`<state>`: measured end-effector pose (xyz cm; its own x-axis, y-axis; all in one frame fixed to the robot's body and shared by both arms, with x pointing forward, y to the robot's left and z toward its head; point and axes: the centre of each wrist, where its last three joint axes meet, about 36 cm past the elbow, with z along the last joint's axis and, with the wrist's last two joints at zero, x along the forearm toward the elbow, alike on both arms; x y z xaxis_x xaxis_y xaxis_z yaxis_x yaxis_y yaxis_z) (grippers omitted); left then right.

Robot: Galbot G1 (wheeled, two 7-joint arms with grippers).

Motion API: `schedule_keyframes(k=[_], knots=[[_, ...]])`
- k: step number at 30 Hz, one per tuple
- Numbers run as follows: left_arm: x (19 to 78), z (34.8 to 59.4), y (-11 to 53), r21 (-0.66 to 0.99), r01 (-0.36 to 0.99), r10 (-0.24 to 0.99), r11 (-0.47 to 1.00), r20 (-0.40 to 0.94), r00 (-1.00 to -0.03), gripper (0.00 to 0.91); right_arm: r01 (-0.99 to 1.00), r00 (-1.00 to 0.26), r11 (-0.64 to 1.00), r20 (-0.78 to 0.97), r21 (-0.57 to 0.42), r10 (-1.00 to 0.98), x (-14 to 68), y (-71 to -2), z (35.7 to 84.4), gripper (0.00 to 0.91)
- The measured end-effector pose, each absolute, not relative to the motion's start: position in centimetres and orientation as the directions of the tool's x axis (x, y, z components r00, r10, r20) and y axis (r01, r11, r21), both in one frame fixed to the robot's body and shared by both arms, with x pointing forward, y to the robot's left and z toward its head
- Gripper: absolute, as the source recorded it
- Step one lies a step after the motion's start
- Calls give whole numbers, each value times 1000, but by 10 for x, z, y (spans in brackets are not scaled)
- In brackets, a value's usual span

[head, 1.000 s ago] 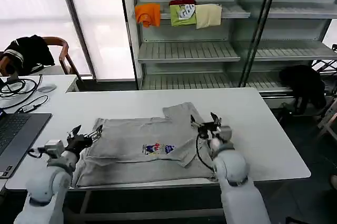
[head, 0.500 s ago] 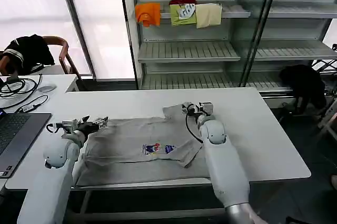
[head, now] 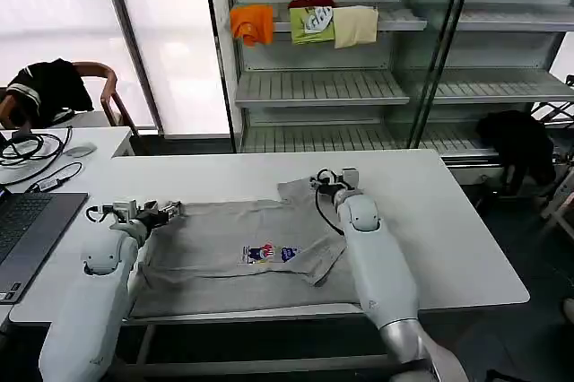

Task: Fold and organize the clothes.

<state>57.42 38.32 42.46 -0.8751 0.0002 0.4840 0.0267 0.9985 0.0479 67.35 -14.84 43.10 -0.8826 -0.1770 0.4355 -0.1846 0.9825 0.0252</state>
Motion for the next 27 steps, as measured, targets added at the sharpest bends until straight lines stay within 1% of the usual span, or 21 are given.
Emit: schedule_keyframes(k=[4,16,17,22,27], knots=[[574,422,384,43,28,3,999,488,-873,20,-194,-877,981,445,16,-181,673,-147,429,0],[570,419,384,20,25,12,999,491,-871,0,-201,-877,979,440,26,-192,667,-147,424,0],[570,419,384,17,24,13,1000,490,-872,10,-201,-879,979,436,29,-193,666,-147,424,0],[569,424,384,-6,15,16,1000,474,-880,0,-196,-897,980,396,44,-197,660,-146,426,0],[565,435,384,-41,4,22,999,442,-897,0,-194,-918,979,342,59,-203,649,-143,437,0]])
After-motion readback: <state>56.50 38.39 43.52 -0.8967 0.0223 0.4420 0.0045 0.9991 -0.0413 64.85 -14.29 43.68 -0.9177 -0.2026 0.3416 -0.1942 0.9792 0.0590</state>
